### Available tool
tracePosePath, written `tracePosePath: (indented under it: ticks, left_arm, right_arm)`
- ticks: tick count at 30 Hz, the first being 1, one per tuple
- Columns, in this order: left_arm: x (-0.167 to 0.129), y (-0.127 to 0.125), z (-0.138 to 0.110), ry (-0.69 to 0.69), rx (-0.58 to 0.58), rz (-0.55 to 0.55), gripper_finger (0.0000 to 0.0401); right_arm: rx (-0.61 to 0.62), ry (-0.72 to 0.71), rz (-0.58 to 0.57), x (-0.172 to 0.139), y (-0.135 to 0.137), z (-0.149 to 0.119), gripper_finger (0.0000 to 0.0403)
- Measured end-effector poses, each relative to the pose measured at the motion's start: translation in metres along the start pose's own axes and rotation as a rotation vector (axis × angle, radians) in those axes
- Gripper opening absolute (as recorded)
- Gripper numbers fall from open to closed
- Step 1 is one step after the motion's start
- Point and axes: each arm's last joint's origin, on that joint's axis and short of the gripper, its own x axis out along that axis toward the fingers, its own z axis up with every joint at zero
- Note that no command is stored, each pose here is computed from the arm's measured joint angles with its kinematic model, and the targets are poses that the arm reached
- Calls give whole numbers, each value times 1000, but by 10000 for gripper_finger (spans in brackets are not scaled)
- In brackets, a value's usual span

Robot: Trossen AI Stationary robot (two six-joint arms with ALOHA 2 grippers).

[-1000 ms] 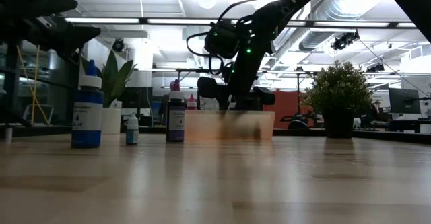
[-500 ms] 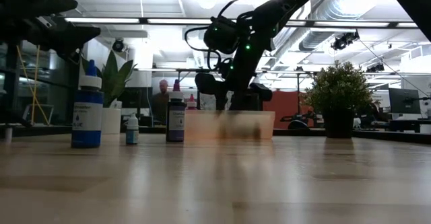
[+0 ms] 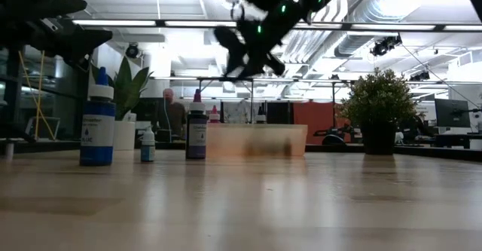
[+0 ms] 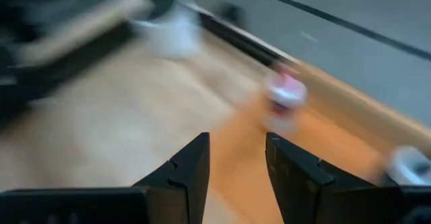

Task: Pick & Place food coloring
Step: Put the small blue food coloring bottle into the orange bin

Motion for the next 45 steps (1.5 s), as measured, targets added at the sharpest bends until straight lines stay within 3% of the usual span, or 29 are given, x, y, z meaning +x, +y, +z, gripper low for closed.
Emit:
tracePosePath:
  ticks: [5, 12, 17, 24, 30, 37, 45]
  left_arm:
    - [0, 0, 0, 0, 0, 1, 271]
    - [0, 0, 0, 1, 0, 1, 271]
    - [0, 0, 0, 0, 0, 0, 271]
    - [0, 0, 0, 1, 0, 1, 271]
    - [0, 0, 0, 0, 0, 1, 271]
    - [0, 0, 0, 0, 0, 1, 271]
    - [0, 0, 0, 0, 0, 1, 271]
  right_arm:
    - [-106, -111, 289, -25, 20, 22, 134]
    - [-312, -161, 357, -61, 46, 53, 134]
    - [-440, -34, 346, -91, 62, 69, 134]
    - [-580, 230, 426, -105, 81, 39, 134]
    - [-720, 440, 408, -97, 91, 2, 134]
    - [-772, 514, 450, -87, 112, -28, 134]
    - [-924, 539, 531, -63, 138, -66, 134]
